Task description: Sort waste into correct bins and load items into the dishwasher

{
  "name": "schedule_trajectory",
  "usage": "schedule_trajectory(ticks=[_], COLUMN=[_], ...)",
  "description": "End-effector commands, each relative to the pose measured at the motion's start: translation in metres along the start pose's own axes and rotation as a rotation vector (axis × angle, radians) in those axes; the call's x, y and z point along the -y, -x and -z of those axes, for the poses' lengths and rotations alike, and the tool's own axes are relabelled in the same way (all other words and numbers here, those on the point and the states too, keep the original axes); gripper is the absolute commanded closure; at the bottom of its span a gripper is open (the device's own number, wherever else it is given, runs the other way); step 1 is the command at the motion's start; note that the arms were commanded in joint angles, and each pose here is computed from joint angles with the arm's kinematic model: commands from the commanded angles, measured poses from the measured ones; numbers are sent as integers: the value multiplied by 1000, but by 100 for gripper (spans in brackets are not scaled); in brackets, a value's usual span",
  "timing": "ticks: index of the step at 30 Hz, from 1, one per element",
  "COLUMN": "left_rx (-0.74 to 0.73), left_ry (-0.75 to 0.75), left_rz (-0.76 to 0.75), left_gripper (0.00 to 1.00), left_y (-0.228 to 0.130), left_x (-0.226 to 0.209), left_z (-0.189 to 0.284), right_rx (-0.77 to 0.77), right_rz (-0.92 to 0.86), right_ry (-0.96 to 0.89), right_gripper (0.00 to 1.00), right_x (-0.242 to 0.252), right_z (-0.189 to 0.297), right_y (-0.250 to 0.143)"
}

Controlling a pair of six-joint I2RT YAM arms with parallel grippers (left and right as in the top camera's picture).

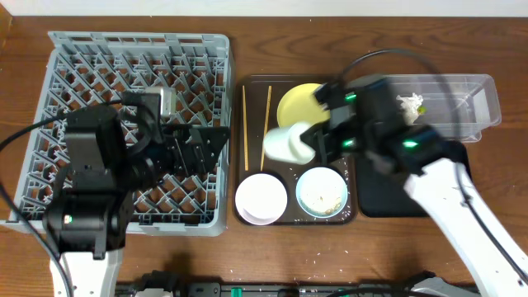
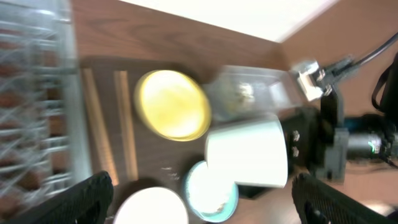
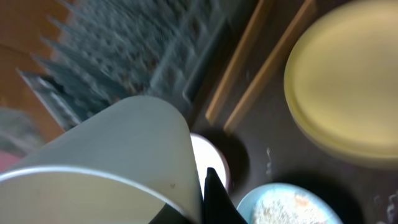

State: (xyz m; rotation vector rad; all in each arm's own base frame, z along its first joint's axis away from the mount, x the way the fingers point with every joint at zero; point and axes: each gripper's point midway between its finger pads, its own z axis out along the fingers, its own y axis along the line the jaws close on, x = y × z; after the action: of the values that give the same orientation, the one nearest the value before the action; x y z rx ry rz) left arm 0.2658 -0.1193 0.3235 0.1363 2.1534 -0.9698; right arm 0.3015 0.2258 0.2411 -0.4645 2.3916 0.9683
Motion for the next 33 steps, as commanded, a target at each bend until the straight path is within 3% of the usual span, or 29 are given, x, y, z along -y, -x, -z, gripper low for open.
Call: schedule_trajectory(ticks=[1,5,10,21,22,23,26,27,29,30,32,33], left_rx=[-88,-141,-180,-253,-266,-281,-269,-263,-249,-238,-207,-195], left_ry=[-434,-613,-711,-777,-789,-803,-773,-759,-725,-701,-639,-613], left_rz=[-13,-21,-29,-53,-61,-67,-67,-66,-65,-65,-59,-53], left_gripper=[7,6,7,9,11,23,34,36,36,37,38,39], left_y=[1,1,-4,-21,-24,-28,-27,-26,-24,-22,-17,-14], left_x=[68,89,101,122,126,130,127,125,121,118,109,104], left_z=[8,15,26,23,22,22,18,16,12,8,2,1], right_rx=[101,138,144,159,171,181,180,175,165,159,159,166], right_rz=[144,315,357,420,431,429,420,414,404,396,357,333], right_ry=[441,712,742,703,699,700,699,698,695,692,650,614], right_gripper=[99,99,99,99,99,99,98,90,54,44,28,27], right_x=[-57,-99,-115,-149,-151,-152,-152,-152,-151,-150,-138,-129], right_z=[52,81,79,48,47,48,48,48,47,46,44,43], right_y=[25,30,33,30,31,34,35,34,32,32,35,38])
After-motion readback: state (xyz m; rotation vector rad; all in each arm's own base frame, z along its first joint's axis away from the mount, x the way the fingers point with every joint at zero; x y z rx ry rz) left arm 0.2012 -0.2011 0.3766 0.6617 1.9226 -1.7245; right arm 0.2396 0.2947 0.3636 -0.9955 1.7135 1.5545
